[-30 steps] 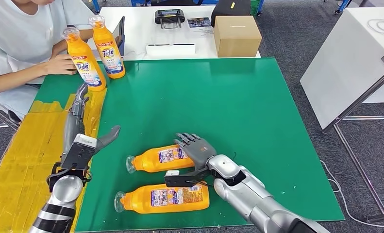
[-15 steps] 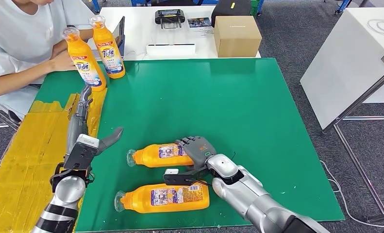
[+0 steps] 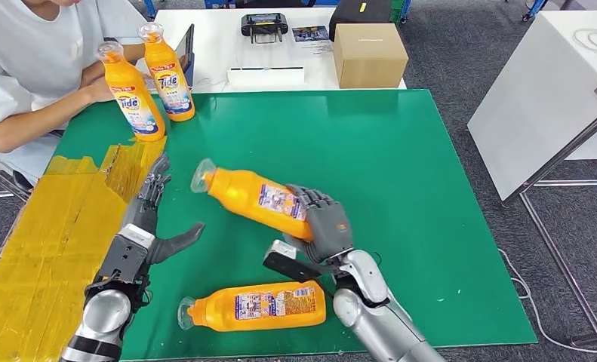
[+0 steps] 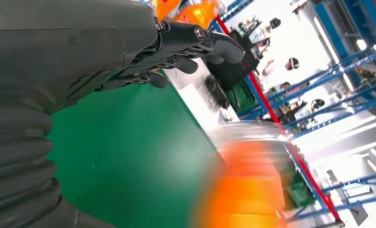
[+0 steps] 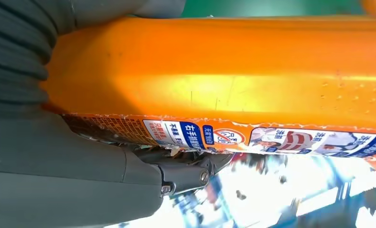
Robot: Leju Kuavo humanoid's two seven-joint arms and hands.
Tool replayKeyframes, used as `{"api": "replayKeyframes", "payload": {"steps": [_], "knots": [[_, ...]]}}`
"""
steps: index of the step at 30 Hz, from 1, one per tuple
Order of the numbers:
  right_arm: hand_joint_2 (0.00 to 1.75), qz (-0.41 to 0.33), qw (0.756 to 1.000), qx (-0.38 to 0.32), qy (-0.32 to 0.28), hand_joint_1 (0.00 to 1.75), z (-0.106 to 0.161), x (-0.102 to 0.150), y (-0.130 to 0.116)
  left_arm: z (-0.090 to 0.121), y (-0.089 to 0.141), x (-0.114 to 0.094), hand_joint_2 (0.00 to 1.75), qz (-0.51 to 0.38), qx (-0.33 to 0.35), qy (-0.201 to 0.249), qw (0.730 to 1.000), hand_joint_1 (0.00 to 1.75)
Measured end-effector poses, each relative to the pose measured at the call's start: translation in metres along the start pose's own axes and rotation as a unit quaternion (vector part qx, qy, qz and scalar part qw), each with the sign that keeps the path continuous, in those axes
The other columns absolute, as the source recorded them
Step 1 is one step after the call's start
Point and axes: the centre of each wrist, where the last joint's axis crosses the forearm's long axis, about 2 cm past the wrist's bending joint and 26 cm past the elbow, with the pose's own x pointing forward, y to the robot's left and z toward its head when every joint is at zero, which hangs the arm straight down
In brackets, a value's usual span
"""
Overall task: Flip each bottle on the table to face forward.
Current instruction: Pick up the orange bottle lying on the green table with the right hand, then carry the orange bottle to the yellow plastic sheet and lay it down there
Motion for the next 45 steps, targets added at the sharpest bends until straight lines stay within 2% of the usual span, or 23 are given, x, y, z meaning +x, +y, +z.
{"api": "replayKeyframes", "payload": {"steps": [4, 7, 12, 18, 21, 24, 26, 29, 37, 45], "knots": [[1.75, -0.058, 0.994, -0.094, 0.006, 1.75, 0.009, -0.001, -0.021, 0.004, -0.004, 0.000, 1.75, 0.012, -0.005, 0.004, 1.000, 0.00], [1.75, -0.078, 0.988, -0.131, 0.014, 1.75, 0.013, -0.002, -0.031, 0.004, -0.006, 0.000, 1.75, 0.016, -0.007, 0.004, 1.000, 0.00], [1.75, -0.112, 0.981, -0.159, 0.016, 1.75, 0.019, -0.002, -0.038, 0.005, -0.008, 0.001, 1.75, 0.033, -0.011, 0.006, 0.999, 0.00], [1.75, -0.153, 0.976, -0.155, 0.017, 1.75, 0.022, -0.001, -0.037, 0.004, -0.010, 0.001, 1.75, 0.056, -0.018, 0.010, 0.998, 0.00], [1.75, -0.212, 0.970, -0.115, 0.011, 1.75, 0.021, 0.000, -0.034, 0.003, -0.011, 0.002, 1.75, 0.085, -0.030, 0.011, 0.996, 0.00], [1.75, -0.303, 0.952, -0.041, -0.015, 1.75, 0.018, 0.008, -0.027, -0.003, -0.015, 0.005, 1.75, 0.126, -0.050, 0.005, 0.991, 0.00], [1.75, -0.331, 0.943, -0.001, -0.040, 1.75, 0.014, 0.016, -0.020, -0.009, -0.017, 0.007, 1.75, 0.146, -0.062, -0.002, 0.987, 0.00], [1.75, -0.336, 0.938, 0.046, -0.066, 1.75, 0.009, 0.029, -0.009, -0.017, -0.021, 0.010, 1.75, 0.160, -0.075, -0.011, 0.984, 0.00], [1.75, -0.326, 0.934, 0.117, -0.090, 1.73, 0.002, 0.048, 0.014, -0.029, -0.028, 0.014, 1.75, 0.177, -0.095, -0.023, 0.979, 0.00], [1.75, -0.313, 0.935, 0.140, -0.093, 1.74, -0.003, 0.054, 0.023, -0.028, -0.030, 0.012, 1.75, 0.186, -0.099, -0.017, 0.977, 0.00]]}}
